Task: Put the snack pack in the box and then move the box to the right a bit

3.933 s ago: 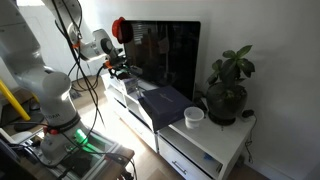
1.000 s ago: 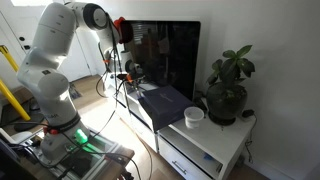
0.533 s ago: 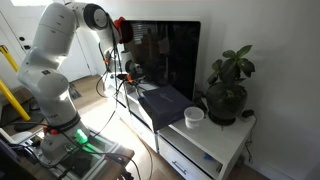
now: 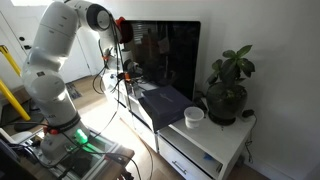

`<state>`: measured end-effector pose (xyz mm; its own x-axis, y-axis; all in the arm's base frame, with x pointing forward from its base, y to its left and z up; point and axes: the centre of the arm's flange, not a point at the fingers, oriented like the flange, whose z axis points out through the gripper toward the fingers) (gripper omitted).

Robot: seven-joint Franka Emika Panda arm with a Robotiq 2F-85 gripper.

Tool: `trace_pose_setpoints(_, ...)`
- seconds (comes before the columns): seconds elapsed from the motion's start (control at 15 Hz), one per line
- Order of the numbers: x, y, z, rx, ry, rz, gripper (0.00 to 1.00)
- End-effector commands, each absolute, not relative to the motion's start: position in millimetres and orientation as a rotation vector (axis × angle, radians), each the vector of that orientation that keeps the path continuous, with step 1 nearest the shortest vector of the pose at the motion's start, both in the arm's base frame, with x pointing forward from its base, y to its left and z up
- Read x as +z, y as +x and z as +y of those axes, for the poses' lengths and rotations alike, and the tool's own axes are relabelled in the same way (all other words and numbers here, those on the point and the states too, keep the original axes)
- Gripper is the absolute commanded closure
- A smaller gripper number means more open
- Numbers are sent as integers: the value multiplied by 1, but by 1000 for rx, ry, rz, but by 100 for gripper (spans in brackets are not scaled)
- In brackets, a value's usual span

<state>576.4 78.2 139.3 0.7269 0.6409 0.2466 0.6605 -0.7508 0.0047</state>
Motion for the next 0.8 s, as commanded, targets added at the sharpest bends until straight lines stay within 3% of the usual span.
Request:
trace_pose_setpoints(0.0,184,550,68,-363,-2813,-1072,99)
trace_pose_setpoints(0.73,275,513,91,-632,-2697,-1139,99)
